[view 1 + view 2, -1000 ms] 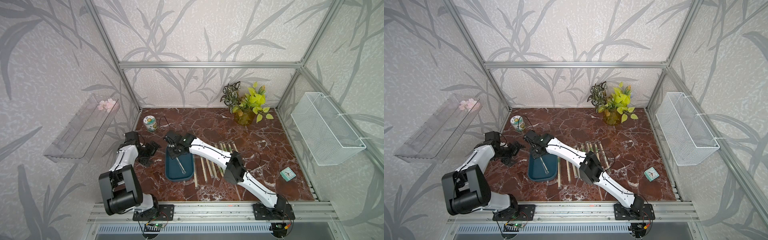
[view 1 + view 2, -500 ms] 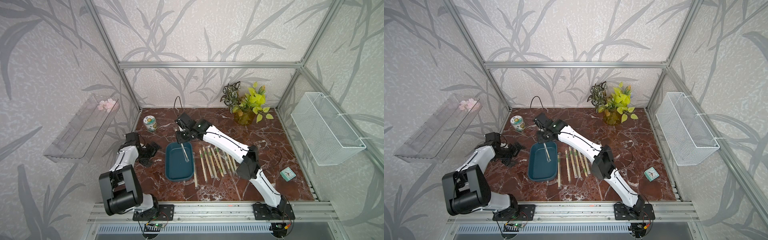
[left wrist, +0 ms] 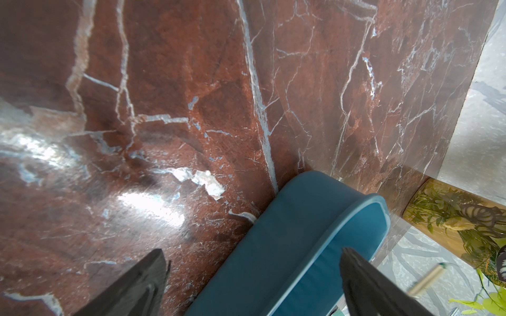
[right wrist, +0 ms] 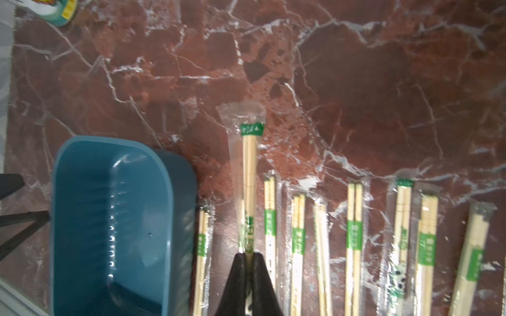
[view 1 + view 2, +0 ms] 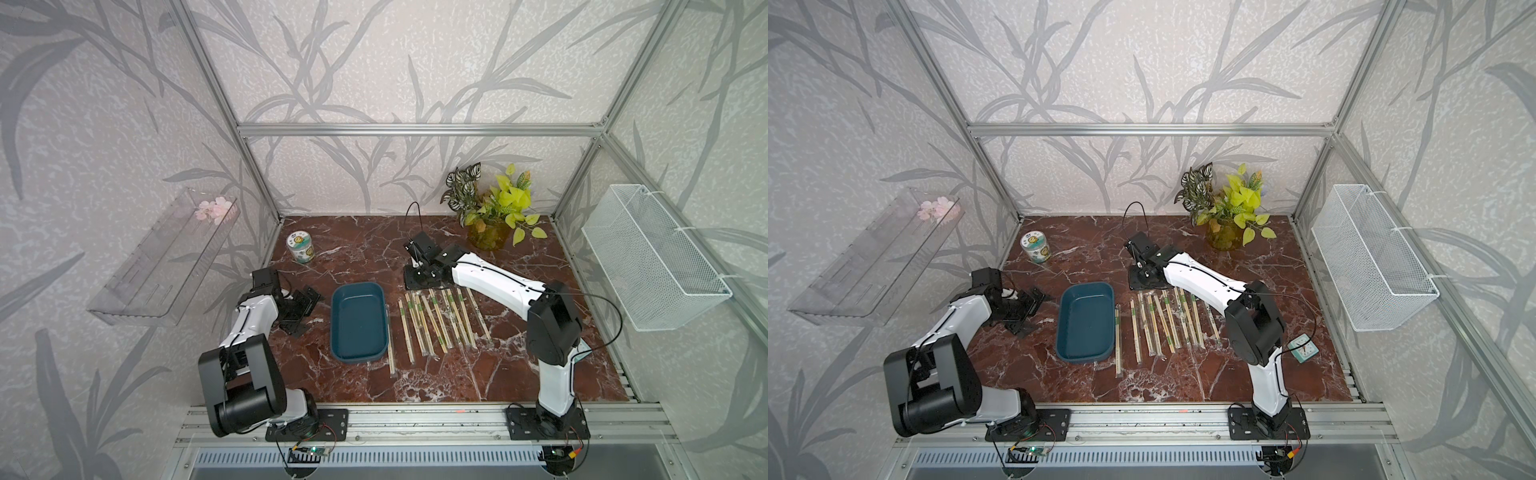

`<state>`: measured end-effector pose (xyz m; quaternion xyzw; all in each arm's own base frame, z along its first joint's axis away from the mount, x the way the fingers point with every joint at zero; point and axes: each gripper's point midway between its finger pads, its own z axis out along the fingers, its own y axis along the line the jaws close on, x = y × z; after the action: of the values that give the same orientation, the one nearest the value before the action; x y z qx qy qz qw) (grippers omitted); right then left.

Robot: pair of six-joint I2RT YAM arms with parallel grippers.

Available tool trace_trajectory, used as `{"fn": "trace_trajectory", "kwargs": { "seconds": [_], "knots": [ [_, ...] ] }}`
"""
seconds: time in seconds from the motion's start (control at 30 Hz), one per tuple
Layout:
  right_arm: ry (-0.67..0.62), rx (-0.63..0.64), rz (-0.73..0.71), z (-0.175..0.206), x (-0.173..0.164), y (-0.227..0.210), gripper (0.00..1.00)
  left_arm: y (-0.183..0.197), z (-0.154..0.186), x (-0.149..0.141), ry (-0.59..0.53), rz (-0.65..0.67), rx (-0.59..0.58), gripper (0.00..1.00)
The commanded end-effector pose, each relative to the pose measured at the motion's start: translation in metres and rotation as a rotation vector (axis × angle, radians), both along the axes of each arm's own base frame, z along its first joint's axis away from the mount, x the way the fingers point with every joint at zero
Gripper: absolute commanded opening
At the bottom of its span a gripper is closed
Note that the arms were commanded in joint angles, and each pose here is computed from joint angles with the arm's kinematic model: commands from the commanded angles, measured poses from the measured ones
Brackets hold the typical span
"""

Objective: Take the paired disposable chopsticks out of the storage box
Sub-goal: Place the paired disposable chopsticks at the center of the board.

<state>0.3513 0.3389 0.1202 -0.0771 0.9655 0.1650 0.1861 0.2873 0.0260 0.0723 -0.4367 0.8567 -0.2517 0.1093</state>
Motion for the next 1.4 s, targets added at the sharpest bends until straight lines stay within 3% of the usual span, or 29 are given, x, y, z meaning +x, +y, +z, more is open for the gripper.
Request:
{"fn": "trace_trajectory", "kwargs": {
  "seconds": [0.0,0.43,1.0,1.13,1.37],
  "knots": [
    [-0.009,0.053,0.018,0.004,-0.008,0.004,0.01,-0.003,0.002,-0.003,-0.011,-0.005,0.004,0.99],
    [0.131,0.076,0.043,-0.048,-0.054,0.038,0.01,-0.006,0.003,-0.001,-0.007,-0.014,0.015,0.99],
    [0.238,0.039,0.061,-0.1,-0.079,0.05,0.06,-0.009,0.004,0.004,-0.011,-0.024,0.017,0.99],
    [0.241,0.039,0.064,-0.101,-0.079,0.051,0.12,-0.01,0.005,0.006,-0.015,-0.025,0.019,0.99],
    [0.209,0.067,0.068,-0.079,-0.076,0.053,0.33,-0.009,0.014,0.011,-0.03,-0.027,0.029,0.99]
  ]
}}
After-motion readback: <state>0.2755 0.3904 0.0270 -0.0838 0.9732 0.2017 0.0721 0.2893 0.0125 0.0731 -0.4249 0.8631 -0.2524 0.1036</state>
